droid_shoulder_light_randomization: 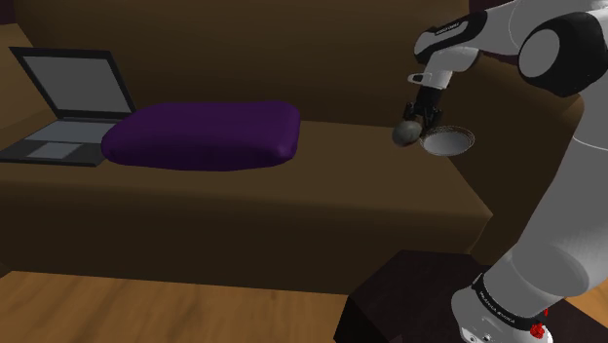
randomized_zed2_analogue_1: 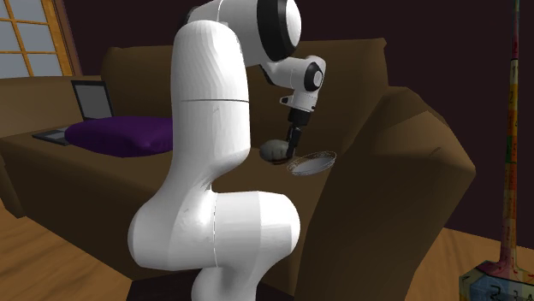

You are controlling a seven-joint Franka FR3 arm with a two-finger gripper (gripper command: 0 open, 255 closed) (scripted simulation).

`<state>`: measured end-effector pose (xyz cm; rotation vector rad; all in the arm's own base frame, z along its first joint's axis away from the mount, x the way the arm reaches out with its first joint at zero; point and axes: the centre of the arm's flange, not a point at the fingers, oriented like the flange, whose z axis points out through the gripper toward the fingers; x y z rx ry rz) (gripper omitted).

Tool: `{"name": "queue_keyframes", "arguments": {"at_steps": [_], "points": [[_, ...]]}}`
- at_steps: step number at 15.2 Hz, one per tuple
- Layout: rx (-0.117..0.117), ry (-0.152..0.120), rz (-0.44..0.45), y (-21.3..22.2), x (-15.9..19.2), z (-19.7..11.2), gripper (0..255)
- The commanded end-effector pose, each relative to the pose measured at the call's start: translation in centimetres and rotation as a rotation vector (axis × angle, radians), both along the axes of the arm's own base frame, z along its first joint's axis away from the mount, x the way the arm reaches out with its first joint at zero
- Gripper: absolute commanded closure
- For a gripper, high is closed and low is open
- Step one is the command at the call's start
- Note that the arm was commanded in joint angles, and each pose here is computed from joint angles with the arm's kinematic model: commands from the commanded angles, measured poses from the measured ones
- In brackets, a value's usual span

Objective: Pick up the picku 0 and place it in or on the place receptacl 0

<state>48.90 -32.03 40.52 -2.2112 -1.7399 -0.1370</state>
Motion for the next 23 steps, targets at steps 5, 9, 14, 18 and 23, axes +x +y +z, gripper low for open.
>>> {"name": "queue_keyframes", "arguments": {"at_steps": [5,9,14,18,23], "points": [[0.000,0.000,0.000,0.0,-0.1,3.1,255],[0.000,0.000,0.000,0.0,-0.1,5.2,255],[0.000,0.000,0.000,0.0,-0.1,7.8,255],[0.000,0.000,0.000,0.0,-0.1,9.9,255],[0.000,0.000,0.000,0.0,-0.1,12.6,255]]}}
